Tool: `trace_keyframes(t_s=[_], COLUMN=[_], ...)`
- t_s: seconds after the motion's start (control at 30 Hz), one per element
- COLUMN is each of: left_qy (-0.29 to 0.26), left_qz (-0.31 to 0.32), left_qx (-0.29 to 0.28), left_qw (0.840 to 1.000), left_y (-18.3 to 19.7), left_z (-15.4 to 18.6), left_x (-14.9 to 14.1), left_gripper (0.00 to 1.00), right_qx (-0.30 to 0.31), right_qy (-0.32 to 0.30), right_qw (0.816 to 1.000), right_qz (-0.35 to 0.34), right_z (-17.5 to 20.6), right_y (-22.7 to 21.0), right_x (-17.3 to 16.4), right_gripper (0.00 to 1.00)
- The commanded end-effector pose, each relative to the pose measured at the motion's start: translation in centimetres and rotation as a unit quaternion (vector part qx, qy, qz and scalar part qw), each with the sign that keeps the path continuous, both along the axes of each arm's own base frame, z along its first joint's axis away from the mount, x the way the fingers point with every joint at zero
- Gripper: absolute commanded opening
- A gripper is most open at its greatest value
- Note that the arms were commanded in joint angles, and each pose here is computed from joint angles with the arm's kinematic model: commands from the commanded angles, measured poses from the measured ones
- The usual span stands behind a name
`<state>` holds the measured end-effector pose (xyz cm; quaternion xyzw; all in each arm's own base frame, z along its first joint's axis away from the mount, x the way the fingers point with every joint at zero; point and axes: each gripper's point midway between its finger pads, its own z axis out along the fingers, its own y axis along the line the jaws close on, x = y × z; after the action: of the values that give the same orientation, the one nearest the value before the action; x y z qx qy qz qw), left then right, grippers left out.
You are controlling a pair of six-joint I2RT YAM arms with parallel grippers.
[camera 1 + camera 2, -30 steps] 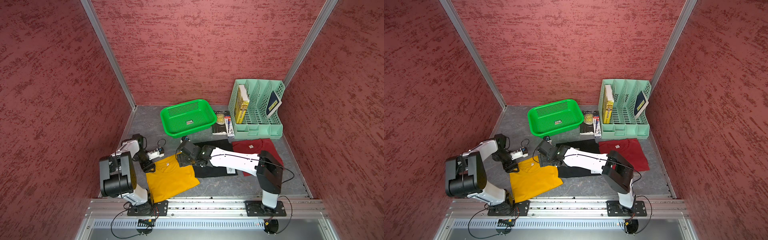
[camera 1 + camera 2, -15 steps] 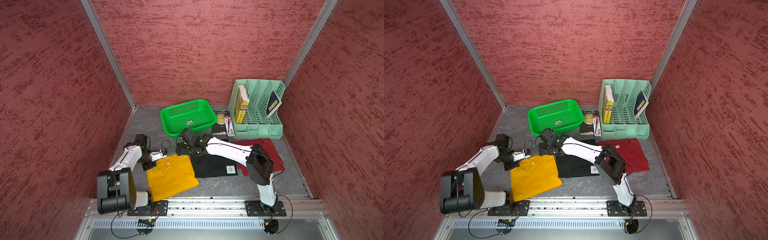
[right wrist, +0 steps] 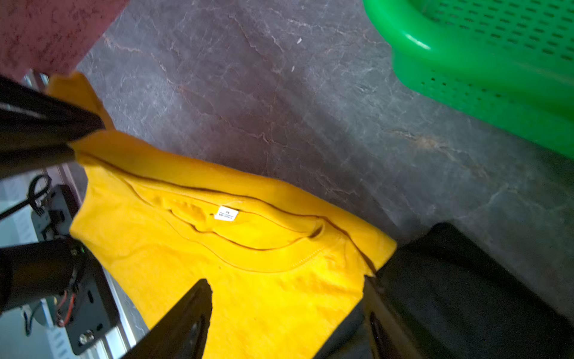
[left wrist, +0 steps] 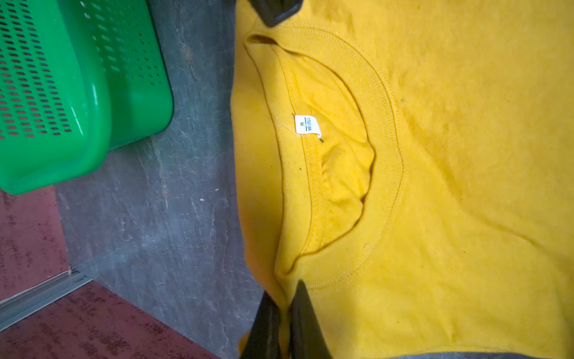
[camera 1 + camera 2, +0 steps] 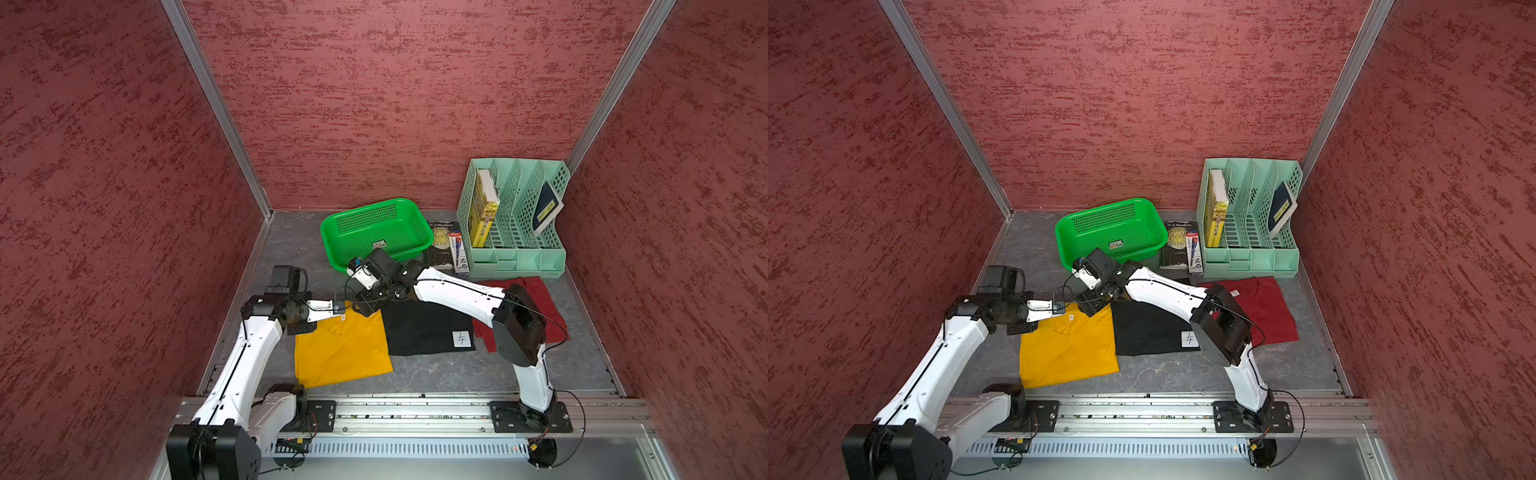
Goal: Put the folded t-shirts into the basket
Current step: Pick up the T-shirt from the center of the board.
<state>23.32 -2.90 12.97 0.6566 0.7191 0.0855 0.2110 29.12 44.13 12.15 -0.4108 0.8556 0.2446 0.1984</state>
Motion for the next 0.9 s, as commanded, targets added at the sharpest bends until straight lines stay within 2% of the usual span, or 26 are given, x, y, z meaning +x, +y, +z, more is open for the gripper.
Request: trace_keyframes(t_s=[0.0,0.1,0.3,0.63,0.73,0.77,0.87], left_qy=[-0.017,-0.01,-0.009,-0.014,-0.018,-0.019,-0.024], left_qz=[-0.016,-0.014,-0.012,-0.003,0.001,0.003,0.011], left_qx=[0.01,0.01,0.011,-0.012,-0.013,-0.015,-0.024], left_qw=[1.0,1.0,1.0,1.0,1.0,1.0,0.999], left_y=[0.0,0.0,0.1,-0.2,0.0,0.0,0.1], left_z=[1.2,1.0,0.9,2.6,2.8,2.9,3.6], left_x=[0.0,-0.6,-1.1,-1.5,-1.5,-1.6,-1.6], left_gripper=[0.0,0.0,0.0,0.0,0.0,0.0,0.0], right_qx=[-0.009,-0.026,-0.057,-0.002,0.034,0.043,0.069], right_qy=[-0.004,0.004,0.02,-0.001,0.009,0.013,0.024], right_qw=[0.997,0.997,0.99,0.98,0.973,0.971,0.962], right_qz=[0.071,0.078,0.128,0.198,0.228,0.233,0.264], right_z=[-1.6,-3.2,-6.5,-6.1,-5.6,-5.5,-4.6], right_y=[-1.0,-1.5,-1.8,0.5,1.3,1.4,1.6], right_x=[1.3,2.4,2.0,1.6,0.5,0.2,-0.9], right_gripper=[0.79,0.79,0.79,0.77,0.68,0.62,0.36])
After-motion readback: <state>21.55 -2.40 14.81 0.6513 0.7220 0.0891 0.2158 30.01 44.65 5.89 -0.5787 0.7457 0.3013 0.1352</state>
